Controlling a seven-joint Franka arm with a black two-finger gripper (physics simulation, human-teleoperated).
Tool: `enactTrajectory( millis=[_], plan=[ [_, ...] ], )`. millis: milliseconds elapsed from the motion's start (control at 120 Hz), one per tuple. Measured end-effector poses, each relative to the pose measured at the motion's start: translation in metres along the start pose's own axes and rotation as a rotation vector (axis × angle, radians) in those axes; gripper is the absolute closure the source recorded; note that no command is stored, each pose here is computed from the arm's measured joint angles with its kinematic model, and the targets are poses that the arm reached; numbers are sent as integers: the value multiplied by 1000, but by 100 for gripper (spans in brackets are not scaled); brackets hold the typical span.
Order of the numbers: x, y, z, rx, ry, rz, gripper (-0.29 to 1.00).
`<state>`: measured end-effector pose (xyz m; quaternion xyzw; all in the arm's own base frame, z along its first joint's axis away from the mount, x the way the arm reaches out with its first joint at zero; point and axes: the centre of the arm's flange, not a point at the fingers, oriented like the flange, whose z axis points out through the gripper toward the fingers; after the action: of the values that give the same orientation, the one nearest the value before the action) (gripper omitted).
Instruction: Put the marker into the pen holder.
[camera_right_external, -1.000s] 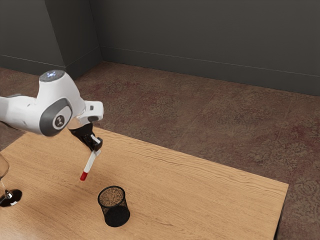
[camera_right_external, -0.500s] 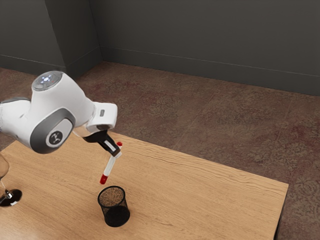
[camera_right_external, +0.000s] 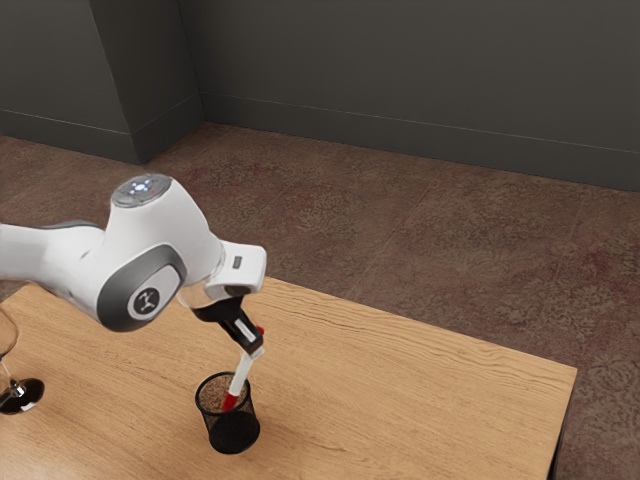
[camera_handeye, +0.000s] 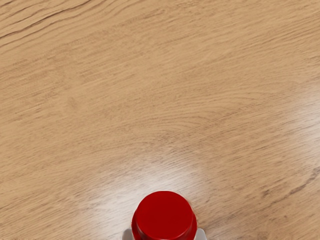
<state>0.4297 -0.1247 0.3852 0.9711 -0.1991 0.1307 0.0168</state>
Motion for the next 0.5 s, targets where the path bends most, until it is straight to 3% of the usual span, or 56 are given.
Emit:
enactTrajectory(
  millis=[158,300,400,500],
  plan=[
    [0,0,1,-8,-4,0,36],
    [7,-2,0,-12,2,0,18],
    [101,-62,-47,-45,25,-74,12],
    [165,-154,-142,6,54,-175,7]
  ],
)
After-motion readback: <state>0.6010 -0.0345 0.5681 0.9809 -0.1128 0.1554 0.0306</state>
